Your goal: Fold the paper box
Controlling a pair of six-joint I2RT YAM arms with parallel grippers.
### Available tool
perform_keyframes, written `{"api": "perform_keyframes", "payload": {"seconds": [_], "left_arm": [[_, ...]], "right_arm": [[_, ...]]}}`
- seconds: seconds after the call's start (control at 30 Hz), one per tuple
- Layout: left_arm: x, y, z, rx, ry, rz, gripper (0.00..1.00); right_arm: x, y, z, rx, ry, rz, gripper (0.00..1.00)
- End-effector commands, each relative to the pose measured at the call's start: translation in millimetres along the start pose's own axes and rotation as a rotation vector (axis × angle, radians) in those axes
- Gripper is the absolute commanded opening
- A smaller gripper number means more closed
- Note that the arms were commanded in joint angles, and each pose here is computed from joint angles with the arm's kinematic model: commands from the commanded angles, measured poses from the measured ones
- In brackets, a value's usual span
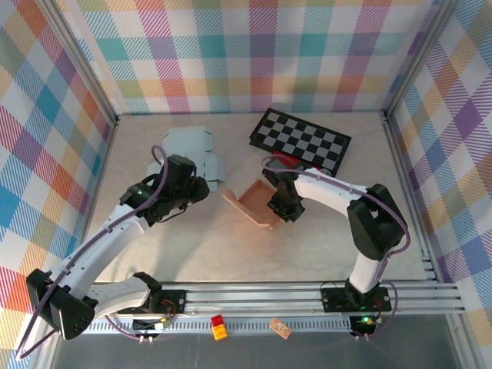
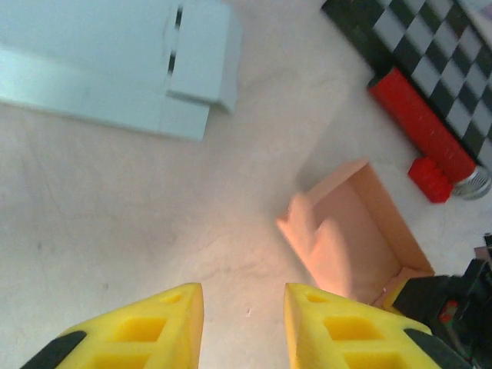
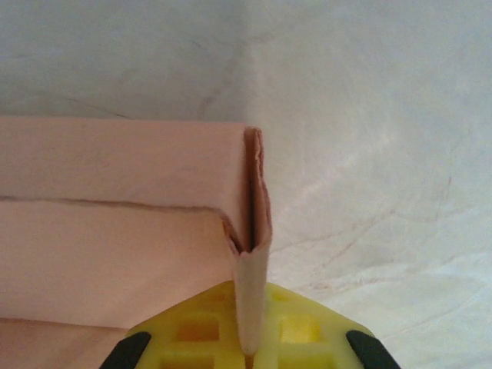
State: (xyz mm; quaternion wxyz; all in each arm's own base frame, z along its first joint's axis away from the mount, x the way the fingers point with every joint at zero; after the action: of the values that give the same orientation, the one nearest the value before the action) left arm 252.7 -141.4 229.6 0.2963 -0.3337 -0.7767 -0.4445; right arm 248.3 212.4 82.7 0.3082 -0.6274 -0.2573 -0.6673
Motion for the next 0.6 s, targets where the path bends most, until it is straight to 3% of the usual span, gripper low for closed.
{"api": "perform_keyframes", "payload": {"seconds": [0.0, 0.3, 0.43, 0.57], "left_arm": [[-17, -31, 5, 0.059, -0.056, 0.147, 0.32], [-75, -64, -7, 0.211, -0.164, 0.335, 0.32], [-95, -62, -19, 0.231, -0.206, 0.344, 0.32], [-110, -55, -31, 0.247, -0.237, 0.344, 0.33]], "right_arm": [[5, -14, -2, -0.303, 0.03, 0.086, 0.0], [-15, -28, 4, -0.526, 0.017, 0.169, 0.0], [-25, -35, 9, -0.54, 0.028, 0.217, 0.0], [-22, -38, 12, -0.528, 0.04, 0.239, 0.15]]}}
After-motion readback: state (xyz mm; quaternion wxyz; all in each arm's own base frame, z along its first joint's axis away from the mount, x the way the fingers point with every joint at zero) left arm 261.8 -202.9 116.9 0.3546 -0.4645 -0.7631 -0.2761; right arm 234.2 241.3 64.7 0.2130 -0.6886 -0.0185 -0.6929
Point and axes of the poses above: each hand's point on the last joint's axis, 136 mm out from that joint toward the fingers, its own x axis back along the fingers, its own z axis along the line the jaws close on, y = z × x, the point moved 3 cm from there along x, back along the fingers
